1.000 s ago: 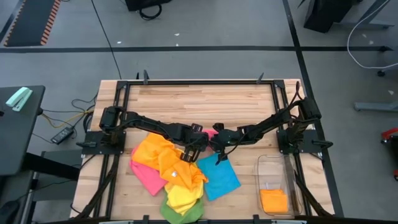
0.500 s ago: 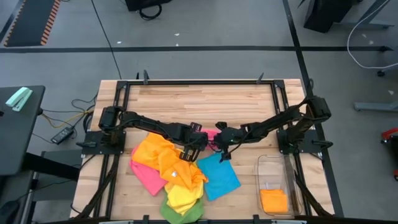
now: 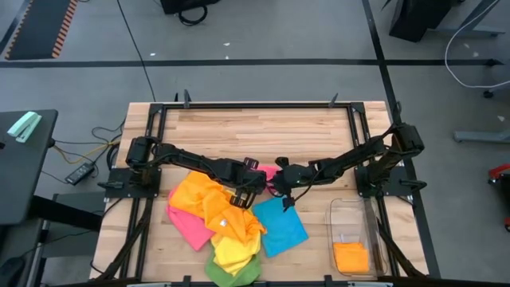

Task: Fold microfiber towels
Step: Fold the pink towel

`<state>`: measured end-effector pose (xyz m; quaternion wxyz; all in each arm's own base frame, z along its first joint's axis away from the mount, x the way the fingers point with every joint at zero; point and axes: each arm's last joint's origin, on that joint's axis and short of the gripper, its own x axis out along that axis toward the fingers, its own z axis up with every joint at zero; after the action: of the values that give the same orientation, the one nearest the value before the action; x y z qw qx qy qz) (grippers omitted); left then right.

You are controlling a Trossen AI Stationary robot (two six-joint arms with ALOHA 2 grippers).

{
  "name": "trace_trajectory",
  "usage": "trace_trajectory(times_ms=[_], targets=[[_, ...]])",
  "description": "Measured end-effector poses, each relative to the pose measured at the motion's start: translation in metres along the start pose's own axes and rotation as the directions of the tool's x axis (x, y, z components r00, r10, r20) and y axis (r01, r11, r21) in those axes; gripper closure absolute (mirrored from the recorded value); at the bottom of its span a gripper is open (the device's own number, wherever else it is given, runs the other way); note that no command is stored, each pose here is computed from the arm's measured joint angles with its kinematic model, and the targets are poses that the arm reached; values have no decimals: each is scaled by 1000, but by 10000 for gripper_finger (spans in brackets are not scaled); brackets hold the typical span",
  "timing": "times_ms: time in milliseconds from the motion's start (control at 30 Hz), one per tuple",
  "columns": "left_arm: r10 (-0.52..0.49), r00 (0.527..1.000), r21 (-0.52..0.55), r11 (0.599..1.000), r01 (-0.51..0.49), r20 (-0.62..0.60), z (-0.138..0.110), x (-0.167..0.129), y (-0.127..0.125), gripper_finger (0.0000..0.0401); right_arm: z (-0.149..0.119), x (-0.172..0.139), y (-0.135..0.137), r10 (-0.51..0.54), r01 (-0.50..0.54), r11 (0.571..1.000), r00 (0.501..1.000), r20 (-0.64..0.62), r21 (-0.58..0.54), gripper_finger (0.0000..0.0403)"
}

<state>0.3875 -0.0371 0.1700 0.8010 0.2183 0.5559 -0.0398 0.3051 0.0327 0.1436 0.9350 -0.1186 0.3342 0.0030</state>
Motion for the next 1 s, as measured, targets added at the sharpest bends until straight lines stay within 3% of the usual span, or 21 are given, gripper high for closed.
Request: trace_trajectory(times_ms=[167,300,567,833,1000], targets=[[53,998,2,999,-53,-18,-1,-1,2,368,-4,11,6,-42,43,997,999,9,-69,255],[64,997,4,998,-64,-30,-2,-1,2,376,-8,15,8,-113,111,988,993,-16,-107,243],[62,997,4,998,-62,-37,-2,-1,2,370,-12,15,7,-139,131,983,989,-53,-130,273],[60,997,3,998,-60,-45,-3,-1,1,381,-15,13,13,-228,205,958,968,-99,-202,297],[59,997,4,998,-59,-49,-3,-1,1,386,-16,12,17,-198,172,962,975,-105,-213,302]])
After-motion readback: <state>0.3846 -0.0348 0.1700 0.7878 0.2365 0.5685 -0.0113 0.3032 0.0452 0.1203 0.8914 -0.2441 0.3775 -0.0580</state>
